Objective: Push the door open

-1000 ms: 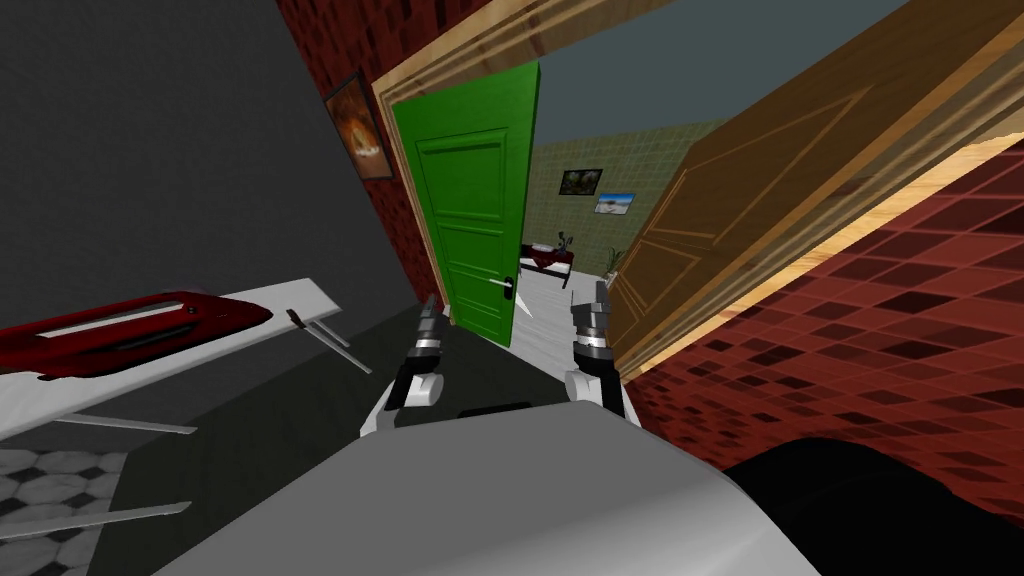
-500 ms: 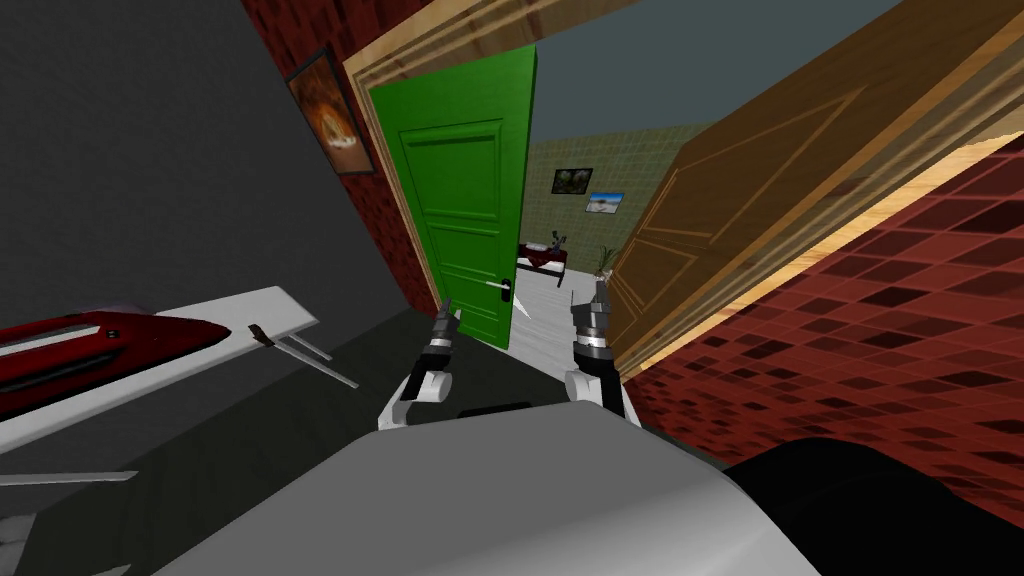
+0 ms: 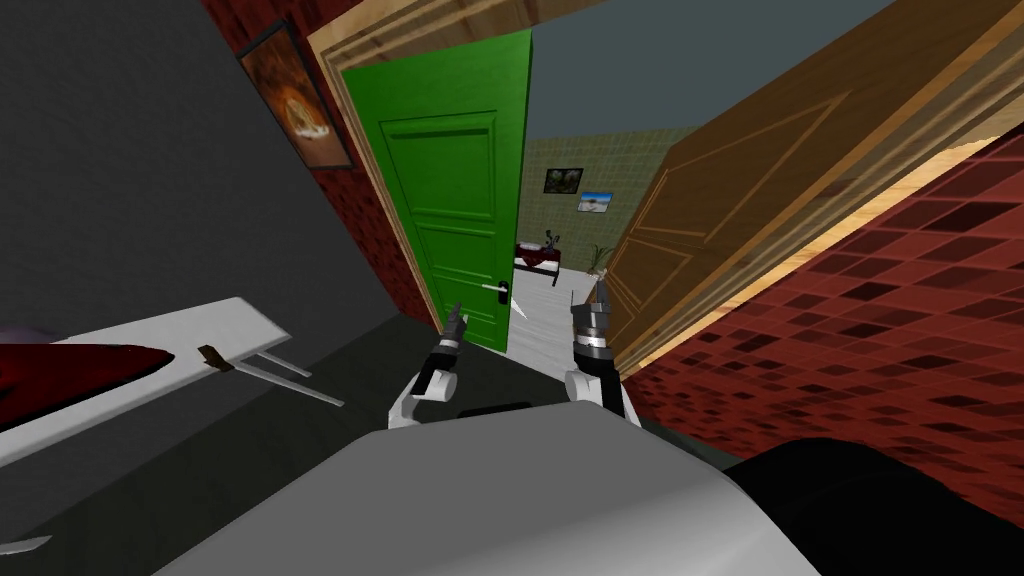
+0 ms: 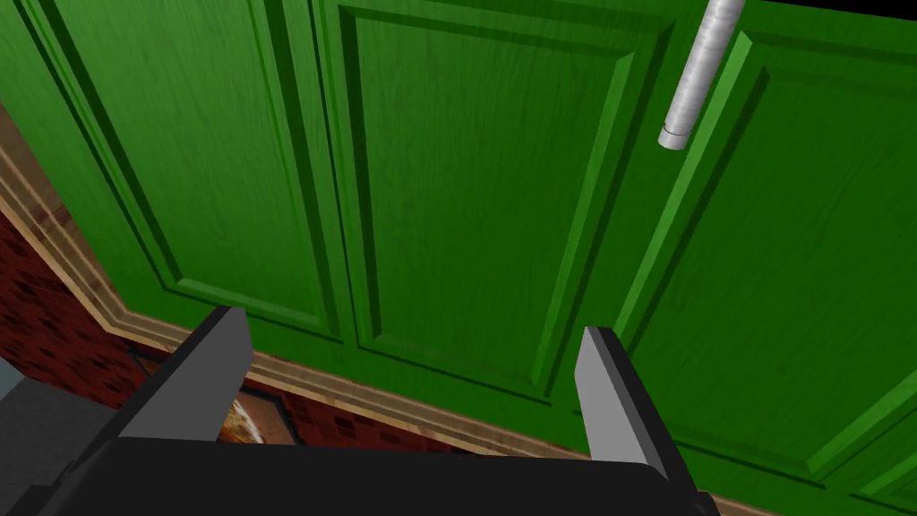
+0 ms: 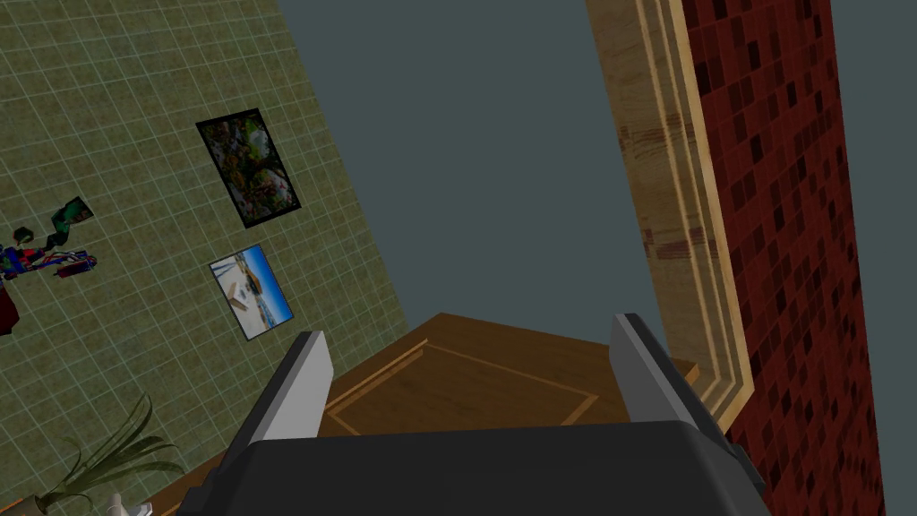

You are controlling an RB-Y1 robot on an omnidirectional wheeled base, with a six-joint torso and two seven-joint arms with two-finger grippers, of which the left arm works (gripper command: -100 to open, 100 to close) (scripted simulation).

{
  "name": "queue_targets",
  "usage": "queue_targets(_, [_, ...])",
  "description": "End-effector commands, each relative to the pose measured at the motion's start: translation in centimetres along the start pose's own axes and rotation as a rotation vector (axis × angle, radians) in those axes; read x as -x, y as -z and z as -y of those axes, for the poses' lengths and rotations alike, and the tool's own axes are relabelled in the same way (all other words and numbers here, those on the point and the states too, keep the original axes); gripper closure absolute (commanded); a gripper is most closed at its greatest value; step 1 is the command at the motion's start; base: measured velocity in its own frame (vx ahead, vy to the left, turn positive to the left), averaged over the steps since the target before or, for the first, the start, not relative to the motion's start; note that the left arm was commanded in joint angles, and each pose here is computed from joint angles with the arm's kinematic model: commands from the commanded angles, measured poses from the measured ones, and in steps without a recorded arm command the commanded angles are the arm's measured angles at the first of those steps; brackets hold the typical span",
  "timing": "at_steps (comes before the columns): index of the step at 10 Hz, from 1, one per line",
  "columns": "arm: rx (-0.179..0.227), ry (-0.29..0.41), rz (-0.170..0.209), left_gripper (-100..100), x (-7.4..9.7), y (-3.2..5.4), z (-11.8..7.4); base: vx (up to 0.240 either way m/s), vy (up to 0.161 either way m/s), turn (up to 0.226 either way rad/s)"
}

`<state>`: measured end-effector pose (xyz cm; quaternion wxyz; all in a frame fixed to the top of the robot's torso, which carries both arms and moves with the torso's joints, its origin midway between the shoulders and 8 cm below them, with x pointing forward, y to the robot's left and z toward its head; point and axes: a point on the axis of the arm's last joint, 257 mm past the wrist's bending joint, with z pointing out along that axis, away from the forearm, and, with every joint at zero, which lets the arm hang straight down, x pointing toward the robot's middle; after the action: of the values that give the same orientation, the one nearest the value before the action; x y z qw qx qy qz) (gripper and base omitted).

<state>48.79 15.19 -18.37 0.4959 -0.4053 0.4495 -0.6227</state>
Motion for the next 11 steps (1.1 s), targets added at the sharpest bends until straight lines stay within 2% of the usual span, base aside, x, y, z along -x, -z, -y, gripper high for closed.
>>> queue_targets(1, [0.033, -0.002, -0.016, -100, -0.8, -0.11, -1.4, 0.089, 0.060, -0.102])
queue_targets(4, [0.087, -0.006, -0.043, -100, -2.1, -0.22, -3.7, 0.085, 0.065, -0.095])
queue_targets(5, [0.121, -0.010, -0.060, -100, -2.8, -0.22, -5.2, 0.099, 0.094, -0.172])
queue_targets(6, [0.121, -0.010, -0.060, -100, -2.8, -0.22, -5.2, 0.076, 0.074, -0.079])
queue_targets(10, [0.216, -0.026, -0.110, -100, -4.9, 0.06, -9.2, 0.109, 0.083, -0.121])
queue_targets(11, [0.227, -0.029, -0.116, -100, -5.2, 0.12, -9.6, 0.120, 0.097, -0.094])
